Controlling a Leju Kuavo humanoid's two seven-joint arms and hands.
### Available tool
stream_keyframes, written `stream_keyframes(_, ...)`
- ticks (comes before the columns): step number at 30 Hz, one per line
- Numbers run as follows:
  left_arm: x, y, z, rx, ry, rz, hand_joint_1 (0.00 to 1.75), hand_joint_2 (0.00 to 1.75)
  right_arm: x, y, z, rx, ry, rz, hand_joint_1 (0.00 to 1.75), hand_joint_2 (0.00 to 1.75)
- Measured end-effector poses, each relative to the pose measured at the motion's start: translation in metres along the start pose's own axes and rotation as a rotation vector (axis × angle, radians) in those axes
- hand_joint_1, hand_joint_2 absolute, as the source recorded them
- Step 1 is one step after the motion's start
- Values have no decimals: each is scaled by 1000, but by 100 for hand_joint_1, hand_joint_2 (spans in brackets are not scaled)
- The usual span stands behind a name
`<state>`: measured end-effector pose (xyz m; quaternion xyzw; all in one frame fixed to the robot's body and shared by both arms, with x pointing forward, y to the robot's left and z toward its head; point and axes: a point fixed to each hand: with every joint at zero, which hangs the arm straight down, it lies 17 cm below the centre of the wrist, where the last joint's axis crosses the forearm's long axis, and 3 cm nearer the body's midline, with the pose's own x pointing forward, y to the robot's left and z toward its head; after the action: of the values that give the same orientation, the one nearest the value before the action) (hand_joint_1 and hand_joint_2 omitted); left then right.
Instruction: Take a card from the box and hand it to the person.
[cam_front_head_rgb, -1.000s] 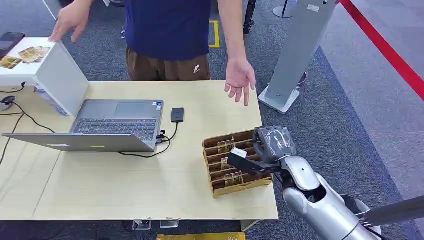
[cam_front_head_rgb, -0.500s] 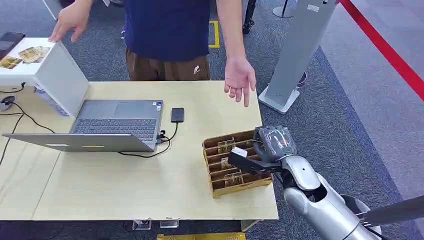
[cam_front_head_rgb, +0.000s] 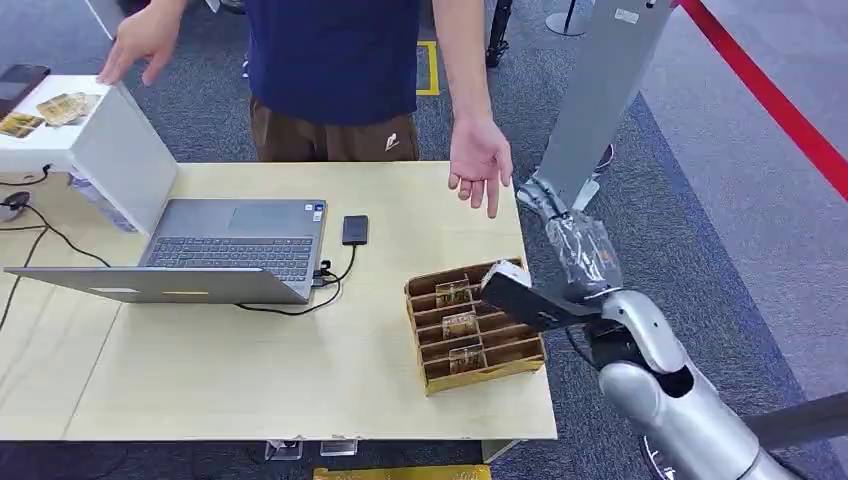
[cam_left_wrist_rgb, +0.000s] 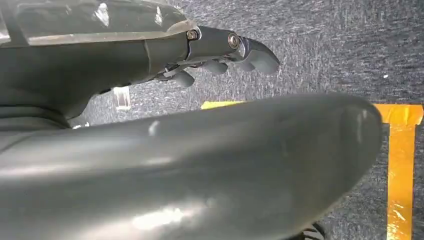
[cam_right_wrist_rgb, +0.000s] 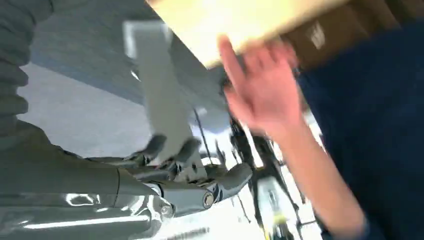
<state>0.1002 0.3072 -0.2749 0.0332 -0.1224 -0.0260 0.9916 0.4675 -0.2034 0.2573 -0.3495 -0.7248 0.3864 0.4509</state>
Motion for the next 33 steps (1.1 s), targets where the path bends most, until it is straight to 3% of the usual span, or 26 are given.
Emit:
stream_keyframes(6,0,-1,0,-2,1,1,0,0,45,-80,9,-207,-147,-75,0,175)
stream_keyframes(9,-1,-1,0,-2,1,-1,0,0,63,-93,17,-233,-207,-103,0,175)
stream_keyframes(16,1,-1,0,-3,-3,-1,0,0,71,-84,19,-195,-224,-119,0,175)
stream_keyframes(33,4,-2,0,-6,-22,-11,0,0,43,-24,20,-22,-121,-138,0,175)
